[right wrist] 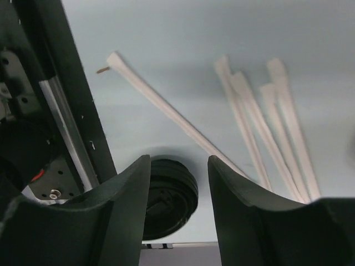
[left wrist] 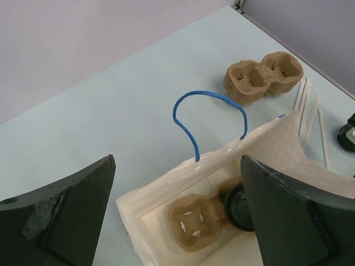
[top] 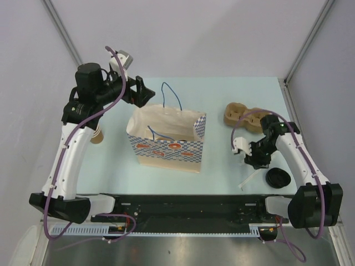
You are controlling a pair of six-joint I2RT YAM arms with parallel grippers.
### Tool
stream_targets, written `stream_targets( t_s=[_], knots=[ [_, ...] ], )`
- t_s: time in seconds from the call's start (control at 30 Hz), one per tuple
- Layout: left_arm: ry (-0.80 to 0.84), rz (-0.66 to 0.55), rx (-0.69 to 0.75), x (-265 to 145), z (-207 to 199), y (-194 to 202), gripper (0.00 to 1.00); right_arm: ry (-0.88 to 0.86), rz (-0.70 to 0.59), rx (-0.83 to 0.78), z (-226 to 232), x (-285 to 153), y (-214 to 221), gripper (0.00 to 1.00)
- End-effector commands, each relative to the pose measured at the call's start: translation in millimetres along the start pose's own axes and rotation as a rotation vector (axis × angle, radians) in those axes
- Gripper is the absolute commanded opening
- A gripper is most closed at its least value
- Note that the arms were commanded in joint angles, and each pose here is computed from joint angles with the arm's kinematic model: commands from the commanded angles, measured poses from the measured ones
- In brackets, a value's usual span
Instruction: Pack the takeout coffee
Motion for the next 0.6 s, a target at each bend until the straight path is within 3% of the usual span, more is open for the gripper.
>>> stream_targets(
  t_s=[0.0, 0.2, 0.57],
  knots=[
    [-0.006, -0.033, -0.006, -13, -4, -2, 1.0, 0.047, 0.031, -0.229, -1, 23, 5, 0.5],
    [0.001, -0.007, -0.029, -15, -7, 9, 0.99, 0.059, 0.069, -0.37, 12, 63, 17, 0.48],
    [0.026, 0.003, -0.057, -12, -9, 16, 0.99, 0.044, 0.082, -0.456, 25, 101, 22, 0.48]
  ],
)
Point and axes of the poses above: each gripper's point midway between its finger pads, its own x axis out along the fingers, its own z axis along the line the jaws close on, y = z × x, the point moved 10 cm from there along -x, back along the fingers, and after that the axes turned 13 degrees about x, right-handed, at the moved point
